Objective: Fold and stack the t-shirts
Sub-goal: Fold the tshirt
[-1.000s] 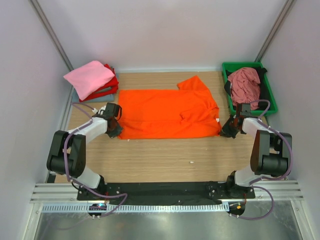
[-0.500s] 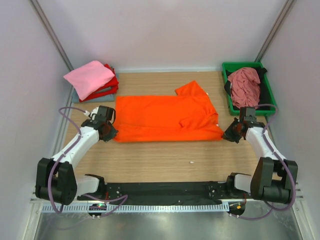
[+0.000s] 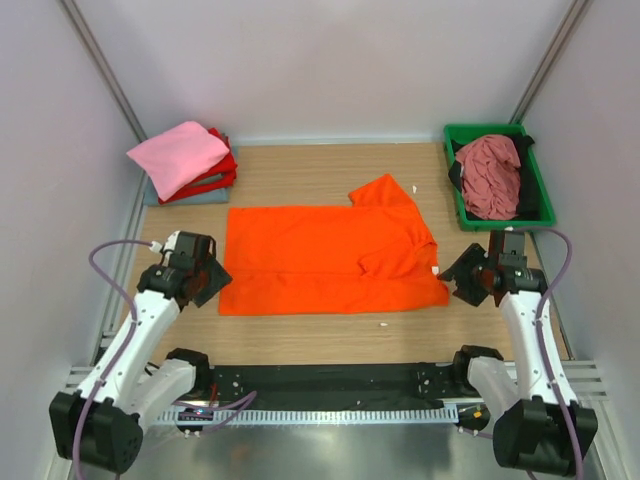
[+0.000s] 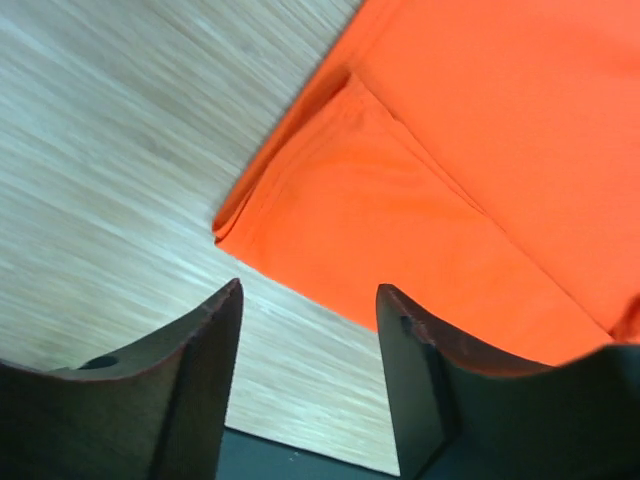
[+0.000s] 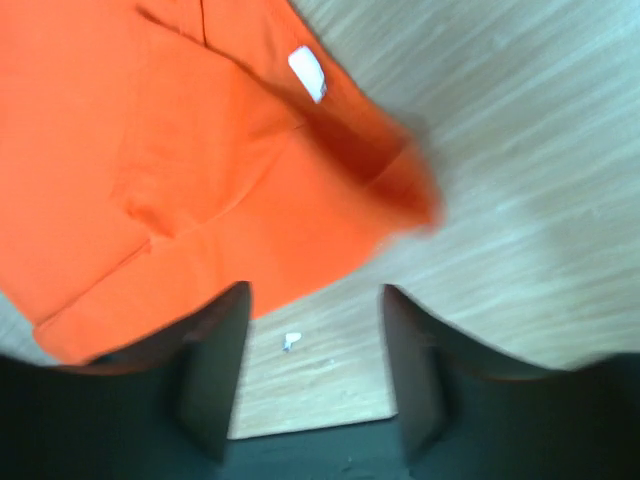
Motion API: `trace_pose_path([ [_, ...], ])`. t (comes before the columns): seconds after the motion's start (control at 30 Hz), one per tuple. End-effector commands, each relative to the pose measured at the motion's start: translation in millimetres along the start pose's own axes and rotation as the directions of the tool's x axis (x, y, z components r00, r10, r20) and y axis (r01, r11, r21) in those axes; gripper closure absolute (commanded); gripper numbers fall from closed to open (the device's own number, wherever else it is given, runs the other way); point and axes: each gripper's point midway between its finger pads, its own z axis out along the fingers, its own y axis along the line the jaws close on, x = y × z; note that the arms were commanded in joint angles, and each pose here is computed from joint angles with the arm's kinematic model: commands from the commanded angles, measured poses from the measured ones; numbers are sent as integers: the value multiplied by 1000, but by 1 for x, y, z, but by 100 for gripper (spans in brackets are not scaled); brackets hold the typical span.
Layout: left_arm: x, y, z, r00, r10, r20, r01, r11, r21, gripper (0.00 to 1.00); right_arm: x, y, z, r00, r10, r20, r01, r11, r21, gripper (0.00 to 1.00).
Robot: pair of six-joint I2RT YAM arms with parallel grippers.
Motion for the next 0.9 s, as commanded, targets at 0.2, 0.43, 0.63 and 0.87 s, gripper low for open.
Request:
trace_pose_path([
  [0.2,-17,-11,-48,997,-32,69,23,993,119,38,-16,31,-58,994,-28,110,40,993,-110,26],
  [0.43,-19,-61,-27,999,41,24,-46,962,268,39,-31,74,-28,995,-86,54,97,960,-263,34],
  [0.63,-32,-88,15,994,106,-10,-102,970,219,42,-54,105,21,982,-191,-3,184,952,-245,36],
  [0.87,-67,-126,13,970,241,-6,-235,949,209,42,-118,154,80,947,-322,-5,316,933,-171,26],
])
